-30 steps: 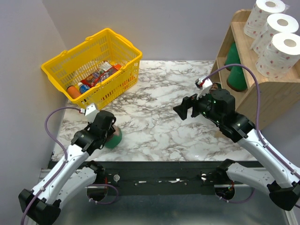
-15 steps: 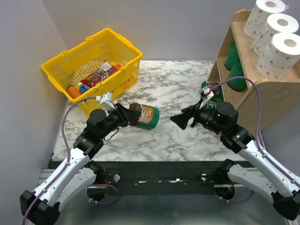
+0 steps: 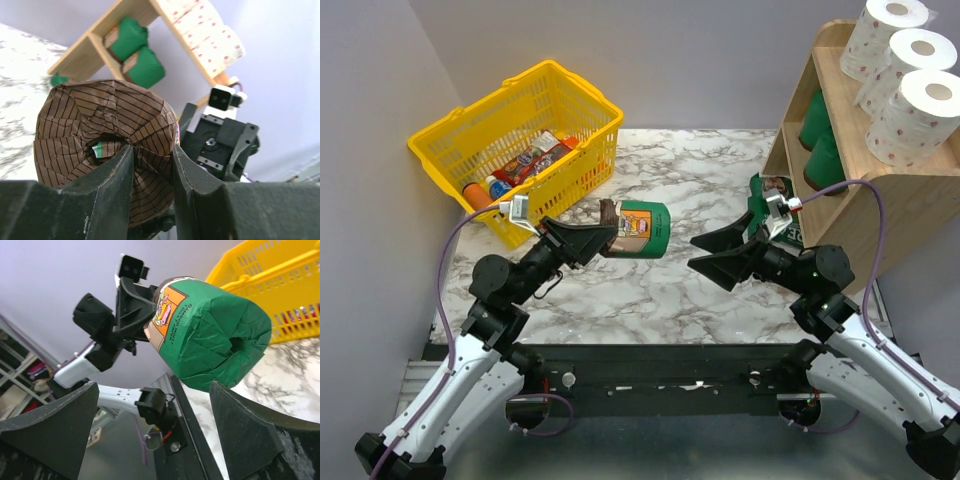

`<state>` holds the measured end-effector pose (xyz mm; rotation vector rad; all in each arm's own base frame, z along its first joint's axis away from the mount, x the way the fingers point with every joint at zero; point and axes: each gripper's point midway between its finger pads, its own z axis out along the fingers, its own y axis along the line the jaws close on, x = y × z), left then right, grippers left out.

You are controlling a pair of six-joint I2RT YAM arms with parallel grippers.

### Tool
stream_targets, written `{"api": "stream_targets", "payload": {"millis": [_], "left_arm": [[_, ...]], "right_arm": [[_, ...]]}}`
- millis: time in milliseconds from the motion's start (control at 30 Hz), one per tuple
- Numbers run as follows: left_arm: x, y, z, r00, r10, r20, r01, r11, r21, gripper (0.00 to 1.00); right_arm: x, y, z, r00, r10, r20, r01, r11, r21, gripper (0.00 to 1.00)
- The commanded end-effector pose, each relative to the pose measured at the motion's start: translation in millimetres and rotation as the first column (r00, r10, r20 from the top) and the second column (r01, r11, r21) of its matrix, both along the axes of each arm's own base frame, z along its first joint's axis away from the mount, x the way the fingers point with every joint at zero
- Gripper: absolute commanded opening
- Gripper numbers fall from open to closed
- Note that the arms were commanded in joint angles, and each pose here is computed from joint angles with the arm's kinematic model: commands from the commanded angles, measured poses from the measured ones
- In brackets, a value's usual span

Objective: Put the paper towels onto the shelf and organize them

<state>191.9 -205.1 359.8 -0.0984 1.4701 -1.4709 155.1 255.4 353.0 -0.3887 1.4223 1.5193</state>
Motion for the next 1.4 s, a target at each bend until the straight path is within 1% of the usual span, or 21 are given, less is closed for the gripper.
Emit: {"api": "stream_targets", "payload": {"millis": [0, 267, 367, 433, 500, 600, 767, 967, 1100, 1367], "left_arm": [[-20.6, 2.4, 45.8, 0.992, -0.064, 0.108, 0.078, 0.989, -0.129, 0.4], [-24.4, 2.0, 49.2, 0.99, -0.081, 0.113, 0.097, 0.985, -0.144, 0.41], [-24.8, 3.8, 46.5, 0.991, -0.074, 0.109, 0.09, 0.985, -0.149, 0.41], [-24.8, 3.1, 43.7, 0.992, -0.079, 0.099, 0.094, 0.983, -0.155, 0.41], [-25.2, 3.5, 43.0, 0.992, -0.08, 0.101, 0.096, 0.982, -0.162, 0.41], [-24.9, 3.3, 40.6, 0.992, -0.082, 0.095, 0.097, 0.981, -0.165, 0.41], [-25.9, 1.9, 39.1, 0.991, -0.093, 0.098, 0.109, 0.98, -0.168, 0.41], [-30.2, 4.6, 39.6, 0.99, -0.09, 0.112, 0.108, 0.98, -0.168, 0.41], [-31.3, 6.3, 38.1, 0.991, -0.081, 0.109, 0.097, 0.983, -0.155, 0.41], [-31.2, 7.1, 40.5, 0.991, -0.07, 0.118, 0.085, 0.987, -0.133, 0.41]], "right_arm": [[-14.8, 1.2, 29.7, 0.996, 0.078, 0.036, -0.081, 0.993, 0.09, 1.0], [-3.4, 18.3, 26.5, 0.993, 0.108, 0.05, -0.111, 0.992, 0.064, 1.0], [-4.9, 22.7, 34.8, 0.989, 0.127, 0.075, -0.132, 0.989, 0.072, 1.0], [-1.1, 26.4, 34.4, 0.991, 0.118, 0.068, -0.123, 0.99, 0.074, 1.0], [3.0, 32.8, 33.1, 0.992, 0.114, 0.048, -0.116, 0.992, 0.05, 1.0], [-0.2, 40.5, 36.2, 0.991, 0.127, 0.043, -0.129, 0.99, 0.049, 0.99], [-2.9, 57.0, 27.8, 0.99, 0.138, 0.002, -0.138, 0.99, 0.015, 0.98], [6.3, 57.0, 17.1, 0.997, 0.055, -0.045, -0.056, 0.998, -0.021, 0.97], [19.0, 46.1, 11.3, 0.995, -0.05, -0.083, 0.048, 0.998, -0.035, 0.98], [19.8, 39.5, 10.4, 0.989, -0.08, -0.125, 0.077, 0.997, -0.024, 0.98]]}}
